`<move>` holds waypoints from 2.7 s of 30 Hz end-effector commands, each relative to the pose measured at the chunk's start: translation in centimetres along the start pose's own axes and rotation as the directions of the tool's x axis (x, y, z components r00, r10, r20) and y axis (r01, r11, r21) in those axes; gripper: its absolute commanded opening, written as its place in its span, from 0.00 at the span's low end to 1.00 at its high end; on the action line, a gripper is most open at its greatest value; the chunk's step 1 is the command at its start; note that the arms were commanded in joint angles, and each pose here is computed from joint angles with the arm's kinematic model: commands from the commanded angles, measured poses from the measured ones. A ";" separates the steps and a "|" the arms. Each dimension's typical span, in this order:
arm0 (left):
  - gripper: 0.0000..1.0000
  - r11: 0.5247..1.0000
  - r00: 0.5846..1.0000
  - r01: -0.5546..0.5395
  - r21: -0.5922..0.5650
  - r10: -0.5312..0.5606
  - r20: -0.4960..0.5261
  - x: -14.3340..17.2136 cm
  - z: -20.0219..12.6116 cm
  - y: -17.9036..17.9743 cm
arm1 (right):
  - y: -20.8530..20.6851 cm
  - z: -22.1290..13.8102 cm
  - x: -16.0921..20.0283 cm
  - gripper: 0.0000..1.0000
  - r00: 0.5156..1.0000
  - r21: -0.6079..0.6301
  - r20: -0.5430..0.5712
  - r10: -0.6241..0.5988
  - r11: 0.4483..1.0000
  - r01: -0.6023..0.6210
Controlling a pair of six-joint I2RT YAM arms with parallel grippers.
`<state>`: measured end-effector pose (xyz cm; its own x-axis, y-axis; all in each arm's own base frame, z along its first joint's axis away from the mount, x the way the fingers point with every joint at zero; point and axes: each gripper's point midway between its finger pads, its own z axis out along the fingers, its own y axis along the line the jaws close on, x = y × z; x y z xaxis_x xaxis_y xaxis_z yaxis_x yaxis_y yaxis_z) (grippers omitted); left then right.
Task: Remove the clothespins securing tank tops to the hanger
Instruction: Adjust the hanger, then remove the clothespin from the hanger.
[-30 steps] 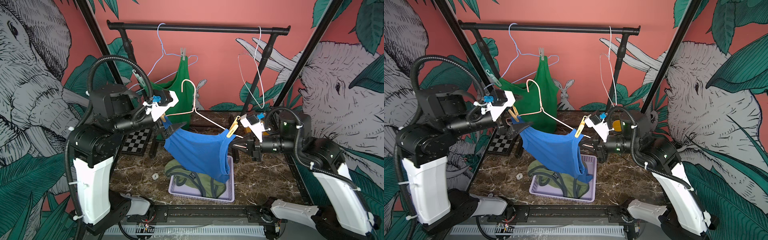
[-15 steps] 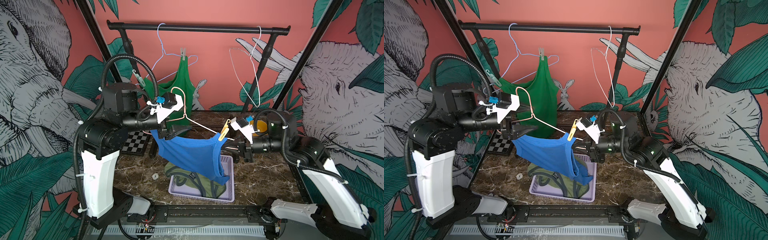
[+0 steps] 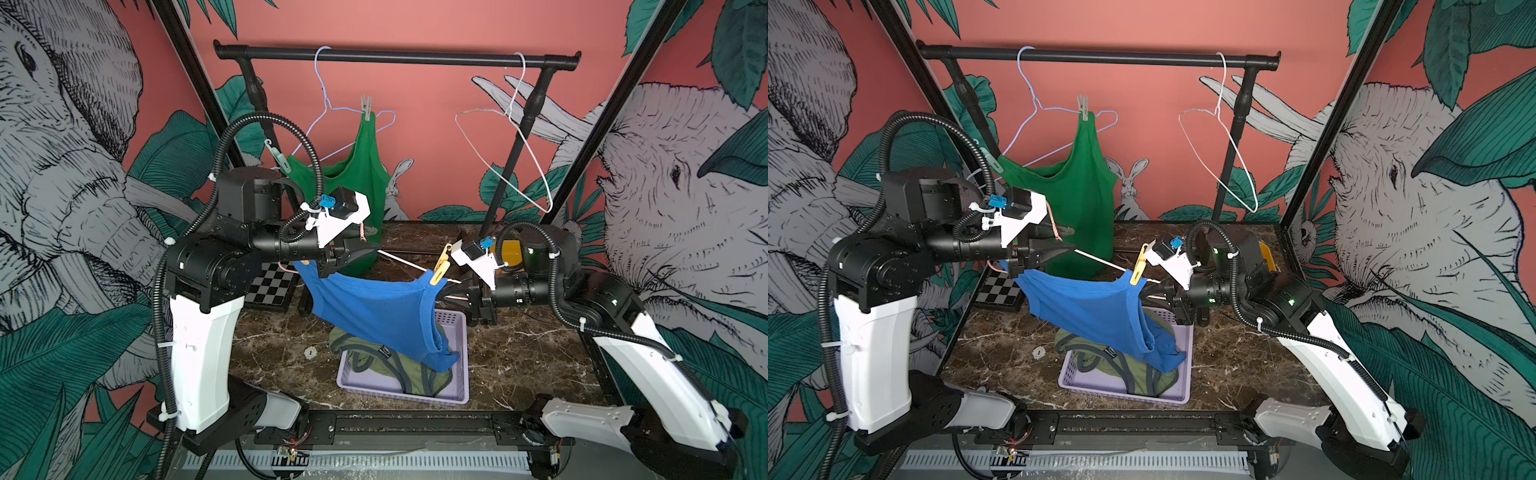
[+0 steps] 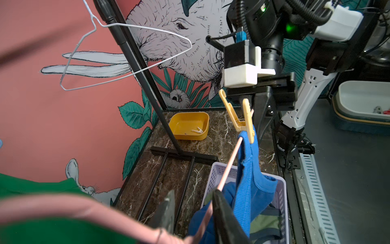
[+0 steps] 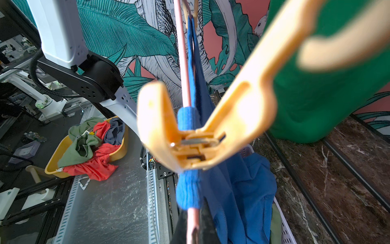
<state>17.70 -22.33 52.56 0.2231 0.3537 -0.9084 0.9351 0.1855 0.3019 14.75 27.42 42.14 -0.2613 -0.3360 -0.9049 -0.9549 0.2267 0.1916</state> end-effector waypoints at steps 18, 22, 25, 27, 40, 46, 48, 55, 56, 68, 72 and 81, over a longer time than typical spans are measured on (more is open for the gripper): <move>0.00 0.998 0.997 0.016 -0.067 -0.021 -0.069 1.8 0.0 0.7 | -0.9 -2.9 0.2 0.67 0.997 0.169 0.037 -0.063 0.984 0.056; 0.00 0.999 0.996 0.045 0.026 -0.043 -0.079 3.0 0.7 -0.9 | 0.6 -4.3 -0.1 0.71 0.993 0.144 0.072 -0.092 0.986 0.080; 0.00 0.991 0.996 0.065 0.117 -0.056 -0.073 3.3 0.8 -2.5 | 1.2 -4.5 -0.5 0.71 0.990 0.121 0.093 -0.109 0.988 0.097; 0.00 0.984 0.996 0.074 0.165 -0.064 -0.063 3.3 0.8 -3.5 | 1.4 -4.1 -0.8 0.71 0.988 0.099 0.107 -0.116 0.990 0.105; 0.00 0.968 0.994 0.108 0.225 -0.103 -0.032 2.8 1.4 -3.7 | 1.9 -2.3 -2.3 0.69 0.978 -0.001 0.171 -0.118 0.993 0.120; 0.00 0.967 0.994 0.109 0.232 -0.106 -0.028 2.7 1.3 -3.9 | 2.3 -2.1 -2.5 0.58 0.976 -0.034 0.190 -0.111 0.992 0.120; 0.00 0.968 0.994 0.107 0.227 -0.103 -0.029 2.7 1.3 -3.9 | 2.3 -1.9 -2.4 0.55 0.976 -0.043 0.192 -0.107 0.992 0.117; 0.00 0.968 0.995 0.103 0.227 -0.101 -0.018 2.4 0.9 -4.1 | 2.1 -1.6 -2.2 0.45 0.977 -0.045 0.189 -0.100 0.993 0.111; 0.00 0.969 0.995 0.102 0.227 -0.100 -0.018 2.4 0.9 -4.1 | 2.1 -1.7 -2.3 0.44 0.976 -0.045 0.193 -0.101 0.993 0.112; 0.00 0.969 0.995 0.094 0.230 -0.095 -0.006 2.0 0.6 -4.4 | 2.2 -1.5 -2.1 0.27 0.976 -0.057 0.195 -0.094 0.993 0.107; 0.00 0.970 0.996 0.087 0.229 -0.089 0.000 1.8 0.4 -4.5 | 2.3 -1.5 -2.1 0.26 0.976 -0.063 0.200 -0.089 0.993 0.104; 0.00 0.972 0.997 0.075 0.224 -0.079 0.006 1.6 0.1 -4.7 | 2.2 -1.3 -2.1 0.41 0.975 -0.070 0.207 -0.077 0.993 0.093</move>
<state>15.64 -23.28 48.06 0.0942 0.3794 -0.9204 0.9928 0.0329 0.1152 13.40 27.45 43.91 -0.1893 -0.1923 -0.9629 -0.9749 0.1542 0.1608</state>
